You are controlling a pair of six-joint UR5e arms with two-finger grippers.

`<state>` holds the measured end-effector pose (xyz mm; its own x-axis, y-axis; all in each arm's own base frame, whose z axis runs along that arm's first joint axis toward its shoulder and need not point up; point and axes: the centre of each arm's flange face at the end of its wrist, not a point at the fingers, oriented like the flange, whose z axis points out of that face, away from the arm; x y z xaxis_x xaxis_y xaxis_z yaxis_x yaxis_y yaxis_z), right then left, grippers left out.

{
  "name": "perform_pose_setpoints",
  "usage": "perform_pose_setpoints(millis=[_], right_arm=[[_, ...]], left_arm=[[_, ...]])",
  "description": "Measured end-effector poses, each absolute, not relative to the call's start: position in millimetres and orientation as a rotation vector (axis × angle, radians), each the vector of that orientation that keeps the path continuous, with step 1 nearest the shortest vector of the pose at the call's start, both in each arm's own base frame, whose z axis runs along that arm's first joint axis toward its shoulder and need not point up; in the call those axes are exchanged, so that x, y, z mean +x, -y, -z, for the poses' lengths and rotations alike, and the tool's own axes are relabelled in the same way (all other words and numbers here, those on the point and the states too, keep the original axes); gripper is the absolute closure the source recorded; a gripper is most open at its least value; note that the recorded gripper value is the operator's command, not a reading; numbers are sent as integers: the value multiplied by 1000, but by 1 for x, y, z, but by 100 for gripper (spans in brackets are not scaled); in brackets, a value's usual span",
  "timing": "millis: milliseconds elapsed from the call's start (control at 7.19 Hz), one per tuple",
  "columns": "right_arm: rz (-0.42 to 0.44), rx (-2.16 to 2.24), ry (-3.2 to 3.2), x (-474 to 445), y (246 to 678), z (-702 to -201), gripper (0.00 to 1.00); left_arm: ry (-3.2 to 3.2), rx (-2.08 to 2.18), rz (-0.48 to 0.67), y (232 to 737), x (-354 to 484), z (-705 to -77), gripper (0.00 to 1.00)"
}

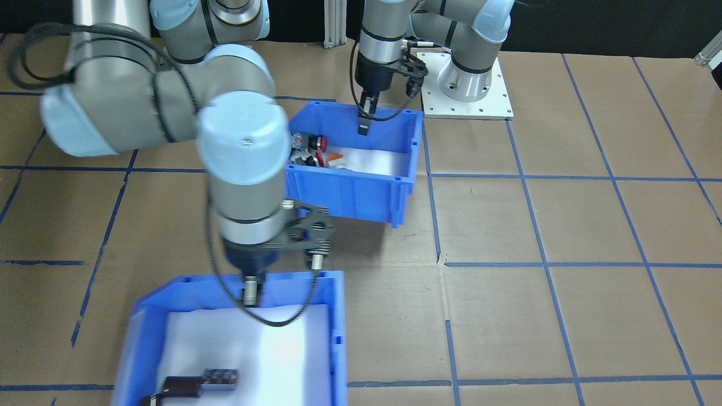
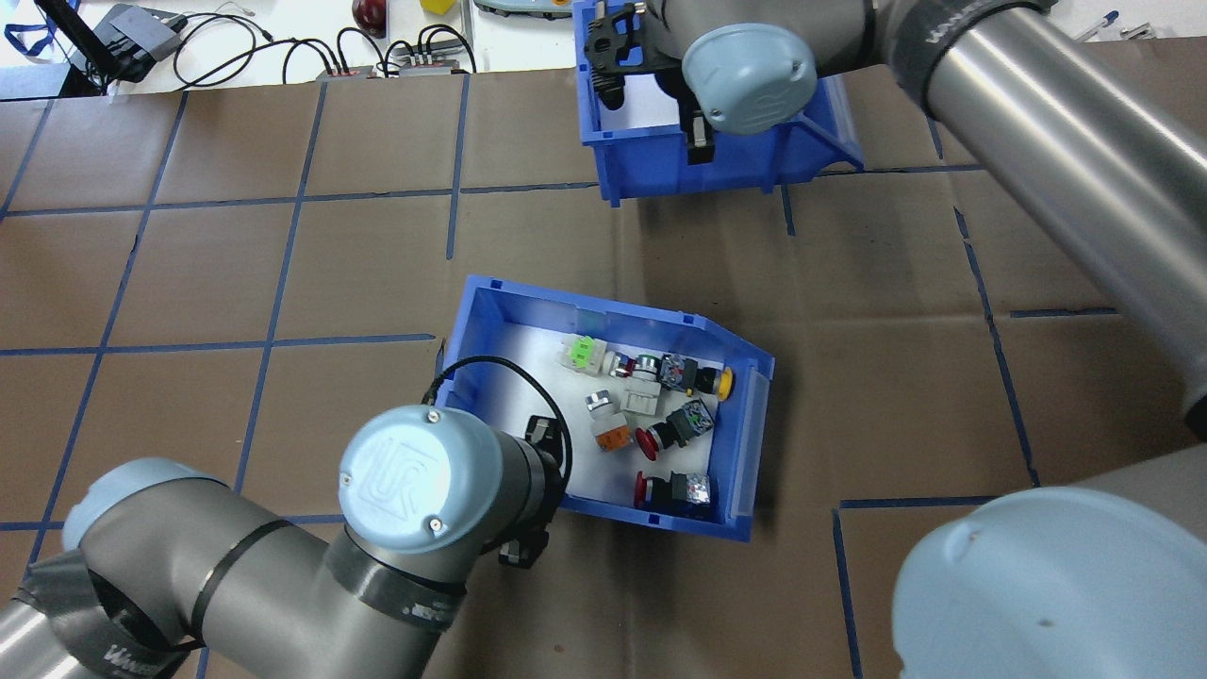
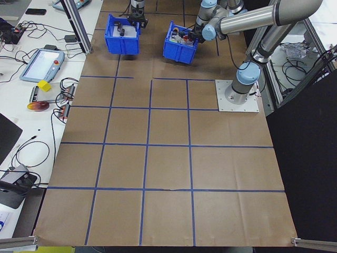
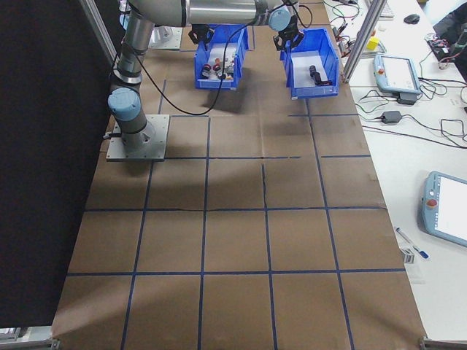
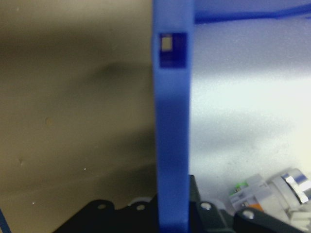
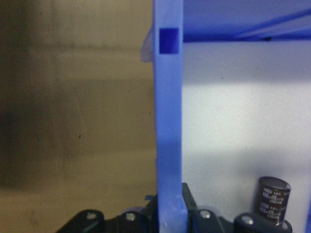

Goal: Place button box in front

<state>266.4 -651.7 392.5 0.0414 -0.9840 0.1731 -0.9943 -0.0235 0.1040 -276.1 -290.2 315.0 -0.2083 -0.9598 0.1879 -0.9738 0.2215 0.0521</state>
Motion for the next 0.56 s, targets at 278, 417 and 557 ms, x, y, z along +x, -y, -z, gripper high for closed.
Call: perform_pose_setpoints(millis=[278, 417, 557], right_arm=[[-55, 2118, 2029, 164, 652, -416, 92], [-41, 2118, 2031, 121, 643, -423, 92], [-27, 2128, 2036, 88, 629, -425, 92]], left_arm=[[2268, 1890, -112, 350, -212, -321, 100], [2244, 1883, -101, 380, -190, -328, 100], [2230, 1878, -93, 415, -178, -334, 100]])
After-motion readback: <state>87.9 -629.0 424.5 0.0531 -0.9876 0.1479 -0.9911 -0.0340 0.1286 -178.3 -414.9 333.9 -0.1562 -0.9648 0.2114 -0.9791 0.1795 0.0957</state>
